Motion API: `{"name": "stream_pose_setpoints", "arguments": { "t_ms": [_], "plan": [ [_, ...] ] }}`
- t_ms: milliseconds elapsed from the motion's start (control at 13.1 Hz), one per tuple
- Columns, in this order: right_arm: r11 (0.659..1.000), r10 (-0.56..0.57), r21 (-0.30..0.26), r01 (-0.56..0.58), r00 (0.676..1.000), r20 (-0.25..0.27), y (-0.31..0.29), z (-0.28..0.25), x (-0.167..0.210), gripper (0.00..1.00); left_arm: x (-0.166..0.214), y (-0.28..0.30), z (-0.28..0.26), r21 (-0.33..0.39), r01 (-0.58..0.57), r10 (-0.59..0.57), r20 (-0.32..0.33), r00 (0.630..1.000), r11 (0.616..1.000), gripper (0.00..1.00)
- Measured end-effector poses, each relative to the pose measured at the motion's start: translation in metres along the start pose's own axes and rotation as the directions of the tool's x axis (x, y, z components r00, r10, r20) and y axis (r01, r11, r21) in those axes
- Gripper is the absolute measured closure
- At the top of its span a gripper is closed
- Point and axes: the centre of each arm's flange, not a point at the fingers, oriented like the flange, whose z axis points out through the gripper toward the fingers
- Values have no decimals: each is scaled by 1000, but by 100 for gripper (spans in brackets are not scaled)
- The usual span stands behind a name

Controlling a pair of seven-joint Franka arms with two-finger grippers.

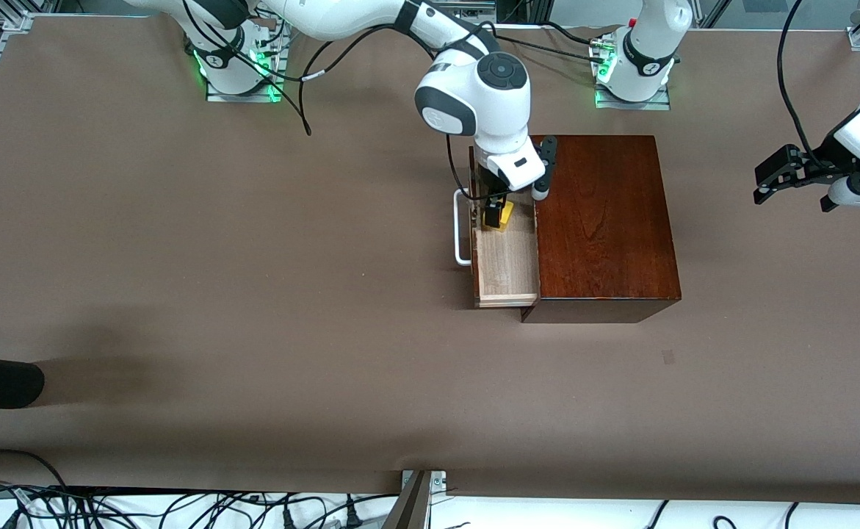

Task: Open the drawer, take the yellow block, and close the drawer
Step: 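Lower the right gripper into the drawer and grasp the yellow cube, then carry the cube away with the right gripper while the left gripper nears the drawer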

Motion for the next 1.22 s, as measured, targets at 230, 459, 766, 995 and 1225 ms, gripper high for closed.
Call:
{"name": "stream_pose_setpoints", "arguments": {
  "t_ms": [230, 459, 766, 995, 1225],
  "plan": [
    [1000, 3, -4, -3, 1000, -5, 3, 4, -1, 3, 0, -3, 0, 0, 5, -5, 2, 1000, 1000, 0],
    [1000, 4, -7, -4, 1000, -10, 4, 2, 0, 39, 0, -1, -1, 0, 3, -3, 0, 1000, 1000, 0],
    [1000, 14, -8, -14, 1000, 8, 8, -26, 6, 44, 0, -1, -1, 0, 2, -2, -1, 1000, 1000, 0],
    [999, 51, 6, -51, 998, -20, 18, -96, 13, 44, 0, 0, -1, 0, 0, 0, 3, 1000, 1000, 0],
    [993, 111, -25, -111, 993, -29, 52, -156, -3, 44, -3, 9, -3, -3, -15, 15, 32, 999, 1000, 0]
  ]
}}
